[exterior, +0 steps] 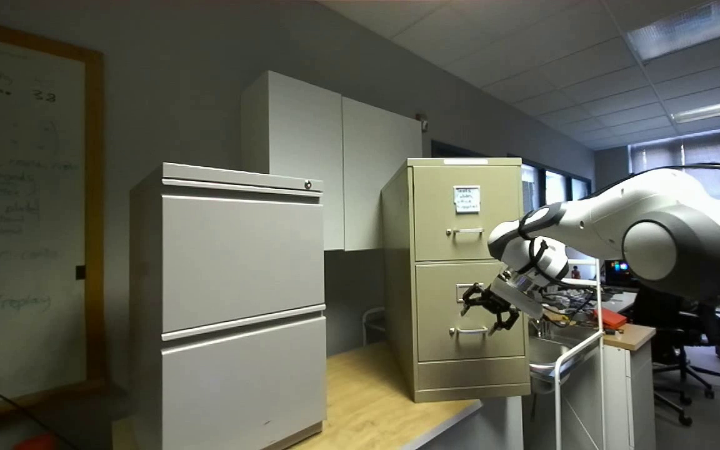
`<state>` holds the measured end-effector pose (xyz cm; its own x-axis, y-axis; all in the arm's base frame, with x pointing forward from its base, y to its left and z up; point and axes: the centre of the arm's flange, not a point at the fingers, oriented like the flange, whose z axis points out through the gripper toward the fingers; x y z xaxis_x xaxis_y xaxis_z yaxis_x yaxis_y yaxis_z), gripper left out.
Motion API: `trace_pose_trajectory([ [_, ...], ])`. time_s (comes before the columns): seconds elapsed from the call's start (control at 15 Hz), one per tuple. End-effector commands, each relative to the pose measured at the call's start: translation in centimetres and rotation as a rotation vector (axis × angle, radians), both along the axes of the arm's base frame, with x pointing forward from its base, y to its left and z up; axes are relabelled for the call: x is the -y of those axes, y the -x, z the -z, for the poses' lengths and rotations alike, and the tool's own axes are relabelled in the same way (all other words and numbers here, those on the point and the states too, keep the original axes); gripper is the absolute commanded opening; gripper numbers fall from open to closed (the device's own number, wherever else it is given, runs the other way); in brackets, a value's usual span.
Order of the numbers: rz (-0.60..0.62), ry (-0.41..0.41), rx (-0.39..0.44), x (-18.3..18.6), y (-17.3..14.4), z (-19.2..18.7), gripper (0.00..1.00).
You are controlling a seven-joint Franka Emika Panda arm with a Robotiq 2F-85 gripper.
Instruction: Open the bottom drawer of the cabinet on the right
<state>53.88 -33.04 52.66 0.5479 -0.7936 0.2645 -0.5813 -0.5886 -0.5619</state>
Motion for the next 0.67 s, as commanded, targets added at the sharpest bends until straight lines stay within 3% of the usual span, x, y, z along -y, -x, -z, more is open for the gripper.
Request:
trace_pose_trajectory([
  [0.0, 0.018, -0.069, 0.048, 3.9, -2.6, 1.2, 1.00],
  [0.33, 0.069, -0.167, 0.079, 7.1, -4.1, 4.3, 1.00],
  [0.6, 0.116, -0.195, 0.068, 10.0, -3.7, 6.2, 1.00],
])
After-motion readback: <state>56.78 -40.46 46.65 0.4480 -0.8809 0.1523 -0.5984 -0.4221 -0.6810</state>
